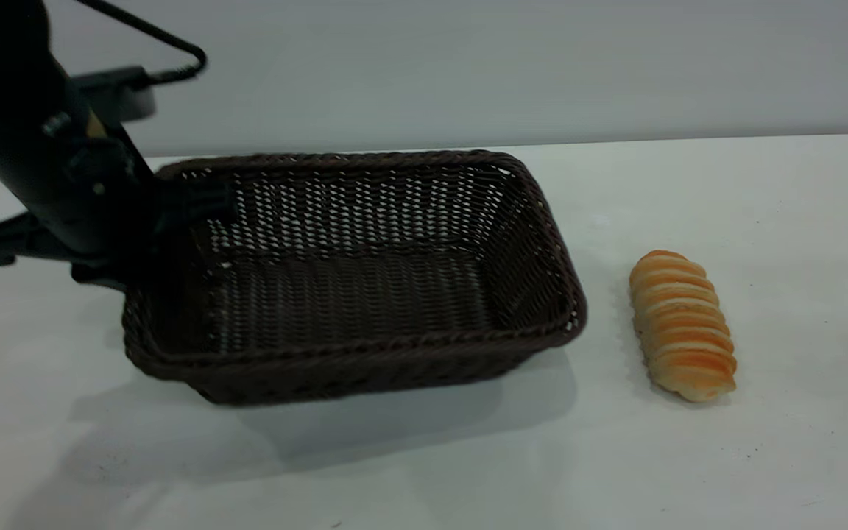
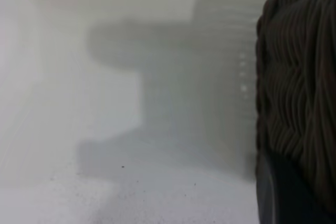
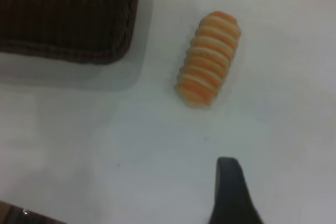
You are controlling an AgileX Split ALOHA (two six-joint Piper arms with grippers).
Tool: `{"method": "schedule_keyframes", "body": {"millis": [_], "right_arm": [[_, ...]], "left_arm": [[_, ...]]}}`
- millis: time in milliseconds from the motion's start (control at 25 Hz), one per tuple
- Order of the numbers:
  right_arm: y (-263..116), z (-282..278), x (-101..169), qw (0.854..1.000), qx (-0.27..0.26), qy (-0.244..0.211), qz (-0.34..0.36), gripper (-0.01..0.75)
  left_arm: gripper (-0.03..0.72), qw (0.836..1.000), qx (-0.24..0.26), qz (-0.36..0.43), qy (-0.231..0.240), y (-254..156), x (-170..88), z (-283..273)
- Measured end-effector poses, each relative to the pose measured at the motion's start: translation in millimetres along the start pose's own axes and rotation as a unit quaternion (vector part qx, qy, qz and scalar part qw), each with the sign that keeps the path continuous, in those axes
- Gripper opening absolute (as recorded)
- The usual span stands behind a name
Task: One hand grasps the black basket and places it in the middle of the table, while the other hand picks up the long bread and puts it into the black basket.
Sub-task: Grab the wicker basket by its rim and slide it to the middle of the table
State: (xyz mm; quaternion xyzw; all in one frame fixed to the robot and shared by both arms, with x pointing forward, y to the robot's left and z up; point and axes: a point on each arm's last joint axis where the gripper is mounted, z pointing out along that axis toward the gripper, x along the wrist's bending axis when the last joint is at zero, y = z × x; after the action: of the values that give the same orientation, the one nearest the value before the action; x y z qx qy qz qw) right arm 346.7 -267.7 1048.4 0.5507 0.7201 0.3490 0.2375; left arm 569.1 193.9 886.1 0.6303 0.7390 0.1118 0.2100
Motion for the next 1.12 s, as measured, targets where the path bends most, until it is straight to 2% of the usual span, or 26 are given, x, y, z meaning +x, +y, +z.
{"method": "schedule_keyframes", "body": {"millis": [160,320,520,640,760,880,1000,1120], "right_arm": [[4.0,3.9,-0.8,1.0,-0.01,-0.002,0.001,0.475],[9.7,18.8,-2.6,1.0,-0.003,-0.005,0.005,0.475],[14.3,46.3,-3.9,0.999,0.024,0.001,0.03,0.48],[16.9,64.7,-6.2,0.999,0.032,-0.003,0.03,0.51],[18.4,82.9,-8.7,0.999,0.037,-0.009,0.035,0.566],[18.5,100.5,-11.3,0.998,0.04,-0.015,0.042,0.607],[17.5,116.4,-13.7,0.997,0.044,-0.021,0.052,0.617],[17.8,131.8,-16.2,0.997,0.043,-0.028,0.06,0.617]], "left_arm": [[0.15,0.999,0.023,0.043,0.002,-11.5,-5.2,19.5],[0.15,0.995,0.022,0.093,-0.008,-15.2,-11.5,28.6],[0.15,0.993,0.022,0.118,-0.008,-13.0,-13.0,29.5],[0.157,0.993,0.031,0.116,0.002,-9.2,-14.3,29.6],[0.238,0.992,0.045,0.113,0.017,-4.9,-15.5,29.7],[0.374,0.992,0.053,0.106,0.032,2.6,-17.6,28.3],[0.485,0.993,0.055,0.09,0.043,12.6,-21.1,23.6],[0.536,0.994,0.045,0.085,0.045,24.5,-25.7,12.6]]}}
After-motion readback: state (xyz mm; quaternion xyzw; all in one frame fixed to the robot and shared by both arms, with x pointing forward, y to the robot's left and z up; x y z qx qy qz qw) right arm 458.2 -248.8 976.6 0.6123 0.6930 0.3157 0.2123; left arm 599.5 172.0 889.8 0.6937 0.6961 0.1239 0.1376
